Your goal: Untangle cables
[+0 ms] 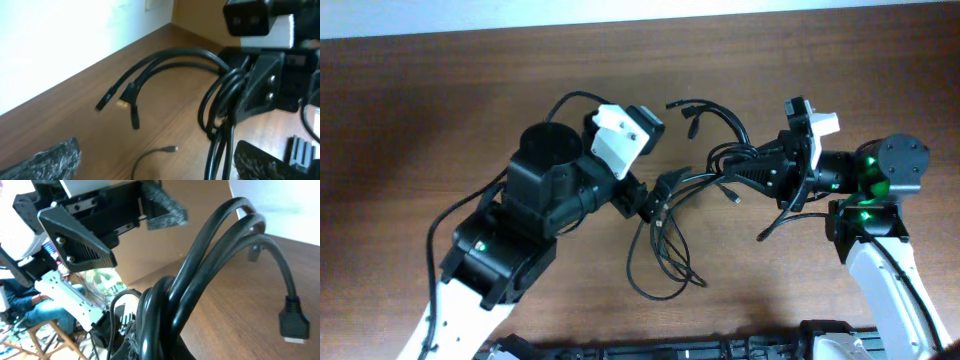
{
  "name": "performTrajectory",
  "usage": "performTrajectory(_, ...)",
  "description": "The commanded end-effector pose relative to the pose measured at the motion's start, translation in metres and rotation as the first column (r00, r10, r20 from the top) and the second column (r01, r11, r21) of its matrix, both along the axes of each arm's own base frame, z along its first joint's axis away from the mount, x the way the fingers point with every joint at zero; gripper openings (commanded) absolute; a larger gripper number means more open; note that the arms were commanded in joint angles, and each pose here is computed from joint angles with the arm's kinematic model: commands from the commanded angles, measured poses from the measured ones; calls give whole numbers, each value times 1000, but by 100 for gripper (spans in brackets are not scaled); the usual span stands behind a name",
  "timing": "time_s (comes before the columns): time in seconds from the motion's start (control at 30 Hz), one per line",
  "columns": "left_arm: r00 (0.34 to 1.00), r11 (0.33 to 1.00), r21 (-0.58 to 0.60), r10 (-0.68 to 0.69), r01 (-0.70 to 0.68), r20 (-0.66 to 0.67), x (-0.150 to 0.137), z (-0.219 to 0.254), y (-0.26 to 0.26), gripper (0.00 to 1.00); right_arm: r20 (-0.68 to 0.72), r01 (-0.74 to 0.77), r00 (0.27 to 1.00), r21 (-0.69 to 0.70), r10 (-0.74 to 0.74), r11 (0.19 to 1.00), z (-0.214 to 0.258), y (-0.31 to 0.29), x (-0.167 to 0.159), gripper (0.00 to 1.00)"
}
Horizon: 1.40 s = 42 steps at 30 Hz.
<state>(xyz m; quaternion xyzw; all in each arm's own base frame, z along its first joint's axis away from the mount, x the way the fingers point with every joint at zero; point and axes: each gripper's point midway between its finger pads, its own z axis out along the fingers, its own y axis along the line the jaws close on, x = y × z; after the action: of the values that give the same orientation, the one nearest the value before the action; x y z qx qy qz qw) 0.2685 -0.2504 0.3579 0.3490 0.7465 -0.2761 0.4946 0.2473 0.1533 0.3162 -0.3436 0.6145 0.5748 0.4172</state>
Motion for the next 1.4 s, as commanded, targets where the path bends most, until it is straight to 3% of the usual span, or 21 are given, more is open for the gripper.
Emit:
performTrajectory(0.0, 994, 994, -20, -109, 109, -8, -2, -2, -19, 99, 49, -56, 997, -10, 56, 998, 6, 9, -10, 4)
performTrajectory(0.33, 967, 968, -62, -248, 244, -63, -1, -20, -49, 99, 51, -60, 997, -10, 61, 998, 6, 10, -11, 4)
performTrajectory(0.57, 967, 965, -76, -253, 251, -29, 7, -16, -55, 100, 48, -60, 997, -10, 61, 998, 6, 10, -11, 4)
performTrajectory(0.73, 968, 966, -78, -249, 247, -16, 13, -17, -58, 92, 49, -105, 993, -10, 105, 994, 6, 20, -19, 4)
performTrajectory(0.83, 969, 968, -69, -244, 241, -35, 19, -26, -61, 84, 49, -111, 993, -10, 111, 994, 6, 21, -20, 4)
performTrajectory(0.9, 968, 968, -59, -248, 245, -34, 21, -30, -62, 58, 49, -111, 993, -10, 111, 994, 6, 21, -20, 4)
performTrajectory(0.97, 966, 965, -36, -259, 259, -5, 21, -31, -62, 21, 49, -111, 993, -10, 111, 994, 6, 21, -20, 4)
performTrajectory(1.0, 966, 965, -37, -259, 259, -1, 22, -30, -62, 12, 49, -111, 993, -10, 111, 994, 6, 21, -20, 4)
performTrajectory(1.03, 967, 967, -35, -254, 254, -1, 23, -30, -62, 7, 49, -111, 993, -10, 111, 994, 6, 21, -20, 4)
performTrajectory(1.13, 971, 970, -26, -240, 240, 2, 25, -32, -61, 8, 48, -111, 993, -10, 111, 994, 6, 21, -20, 4)
performTrajectory(1.2, 972, 971, -25, -236, 236, 4, 26, -31, -61, 0, 48, -111, 993, -10, 111, 994, 6, 21, -20, 4)
performTrajectory(1.37, 972, 971, -25, -236, 236, 6, 26, -31, -61, 0, 47, -112, 993, -10, 112, 994, 6, 22, -20, 5)
